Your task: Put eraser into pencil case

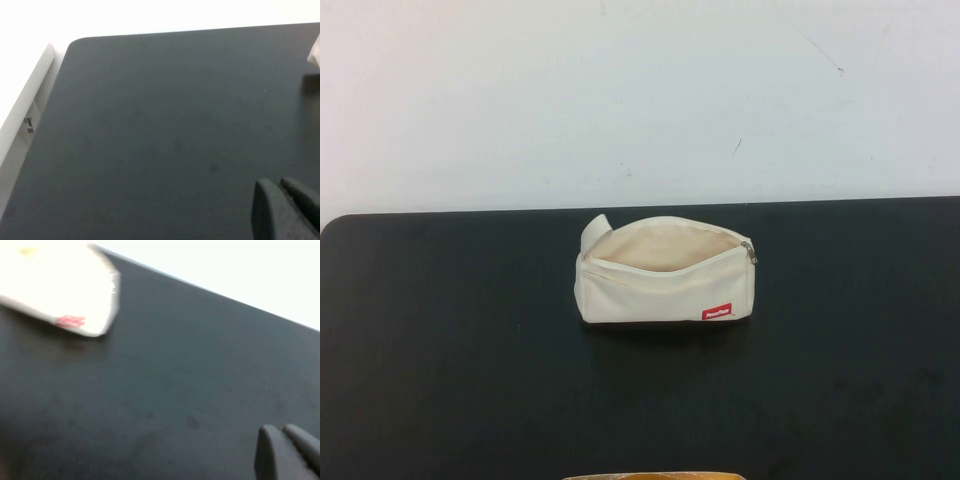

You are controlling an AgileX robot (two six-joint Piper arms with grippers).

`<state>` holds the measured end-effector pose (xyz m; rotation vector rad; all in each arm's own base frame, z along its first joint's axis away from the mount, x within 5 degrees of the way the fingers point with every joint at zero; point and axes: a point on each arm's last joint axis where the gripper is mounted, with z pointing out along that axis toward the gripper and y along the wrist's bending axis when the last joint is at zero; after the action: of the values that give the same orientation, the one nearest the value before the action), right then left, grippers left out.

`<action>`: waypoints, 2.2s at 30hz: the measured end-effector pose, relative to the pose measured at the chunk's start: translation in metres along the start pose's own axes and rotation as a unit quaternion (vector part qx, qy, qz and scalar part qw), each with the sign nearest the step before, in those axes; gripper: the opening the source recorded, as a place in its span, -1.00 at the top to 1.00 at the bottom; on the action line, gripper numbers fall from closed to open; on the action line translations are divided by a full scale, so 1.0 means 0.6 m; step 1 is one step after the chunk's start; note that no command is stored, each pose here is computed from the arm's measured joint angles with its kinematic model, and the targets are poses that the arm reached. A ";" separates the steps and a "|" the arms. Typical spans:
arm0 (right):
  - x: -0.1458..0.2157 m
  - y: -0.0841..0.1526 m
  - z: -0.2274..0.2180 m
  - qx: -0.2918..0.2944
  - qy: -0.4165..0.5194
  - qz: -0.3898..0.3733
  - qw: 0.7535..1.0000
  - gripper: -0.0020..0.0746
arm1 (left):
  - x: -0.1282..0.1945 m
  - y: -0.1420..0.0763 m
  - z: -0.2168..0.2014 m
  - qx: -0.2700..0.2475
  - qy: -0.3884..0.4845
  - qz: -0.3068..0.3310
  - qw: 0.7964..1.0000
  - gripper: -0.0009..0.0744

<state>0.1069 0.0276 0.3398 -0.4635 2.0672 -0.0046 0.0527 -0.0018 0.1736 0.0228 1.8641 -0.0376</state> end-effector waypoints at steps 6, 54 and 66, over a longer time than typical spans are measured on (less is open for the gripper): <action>0.051 -0.012 -0.005 0.043 0.013 0.133 0.990 0.95 | 0.000 0.000 0.000 0.000 0.000 0.000 1.000 0.98; 0.295 0.038 0.063 0.126 -0.091 0.148 0.977 0.95 | 0.000 0.000 0.000 0.000 0.001 -0.001 1.000 0.98; 0.296 0.037 0.063 0.128 -0.086 0.132 0.979 0.95 | 0.000 0.000 0.000 0.000 0.001 -0.001 1.000 0.98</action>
<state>0.0517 -0.0026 0.1682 -0.0272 1.9089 -0.0697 0.0526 -0.0019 0.1734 0.0214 1.8657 -0.0398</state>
